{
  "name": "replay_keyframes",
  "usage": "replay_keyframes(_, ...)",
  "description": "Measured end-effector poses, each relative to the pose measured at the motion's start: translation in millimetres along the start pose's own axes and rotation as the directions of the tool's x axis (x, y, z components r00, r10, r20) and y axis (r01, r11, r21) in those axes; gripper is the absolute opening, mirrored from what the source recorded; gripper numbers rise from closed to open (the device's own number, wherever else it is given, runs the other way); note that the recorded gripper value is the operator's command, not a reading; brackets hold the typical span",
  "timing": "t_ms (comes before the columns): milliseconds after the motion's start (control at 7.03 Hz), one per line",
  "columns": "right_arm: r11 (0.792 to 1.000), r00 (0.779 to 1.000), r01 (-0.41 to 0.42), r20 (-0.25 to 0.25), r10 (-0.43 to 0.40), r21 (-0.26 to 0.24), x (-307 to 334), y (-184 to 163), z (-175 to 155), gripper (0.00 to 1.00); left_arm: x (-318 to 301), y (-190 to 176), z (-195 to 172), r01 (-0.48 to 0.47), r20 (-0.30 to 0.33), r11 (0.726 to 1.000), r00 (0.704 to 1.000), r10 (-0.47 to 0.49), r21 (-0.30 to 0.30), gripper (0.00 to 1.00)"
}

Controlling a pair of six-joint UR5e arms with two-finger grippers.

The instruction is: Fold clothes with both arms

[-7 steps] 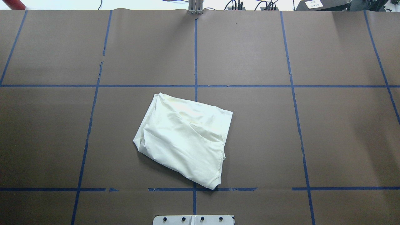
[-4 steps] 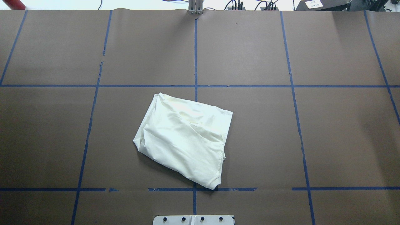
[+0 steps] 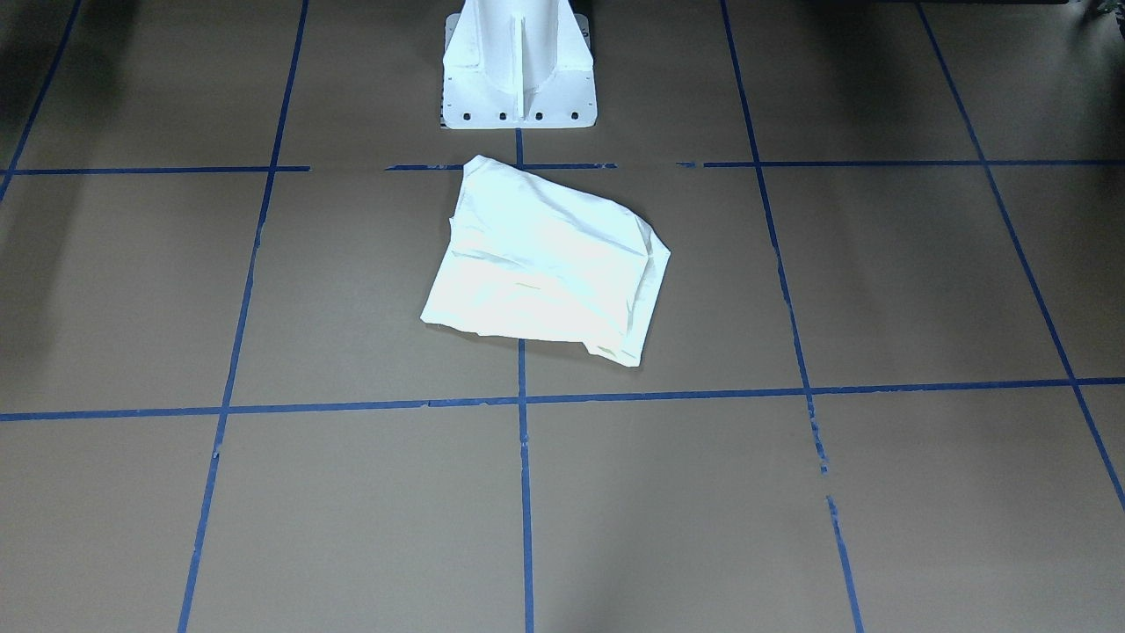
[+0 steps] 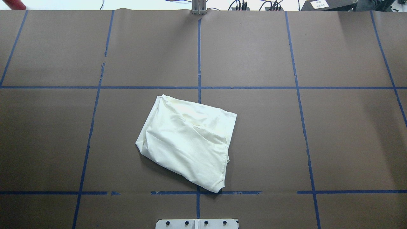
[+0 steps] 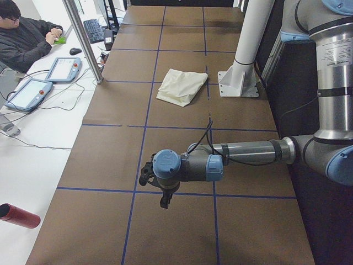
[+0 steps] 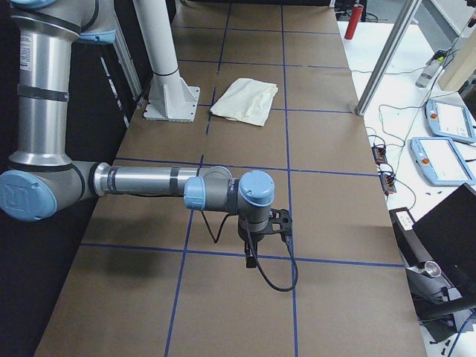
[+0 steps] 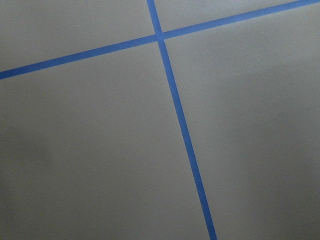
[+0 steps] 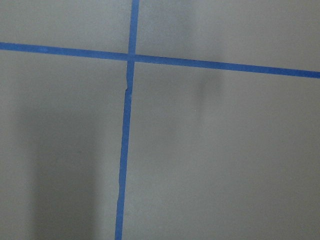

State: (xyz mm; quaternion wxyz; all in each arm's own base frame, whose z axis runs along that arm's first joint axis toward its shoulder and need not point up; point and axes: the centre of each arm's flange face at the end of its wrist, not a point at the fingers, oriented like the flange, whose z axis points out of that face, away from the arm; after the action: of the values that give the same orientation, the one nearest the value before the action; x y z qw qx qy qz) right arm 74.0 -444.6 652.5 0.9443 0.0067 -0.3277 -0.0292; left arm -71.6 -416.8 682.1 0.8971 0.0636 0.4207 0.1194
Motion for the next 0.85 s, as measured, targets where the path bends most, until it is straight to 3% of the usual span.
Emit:
replay_keyframes(427, 1.0, 1.0, -0.002, -0.001, 0.002, 0.001, 1, -11, 1, 1.0, 4, -18, -8, -0.022, 0.007, 1.0, 1.0, 0.021, 0.016, 1.0)
replay_keyframes(854, 1.0, 1.0, -0.004, -0.001, 0.004, 0.0, 1, -11, 1, 1.0, -6, -61, -13, -0.022, 0.034, 1.0, 0.999, 0.021, 0.022, 1.0)
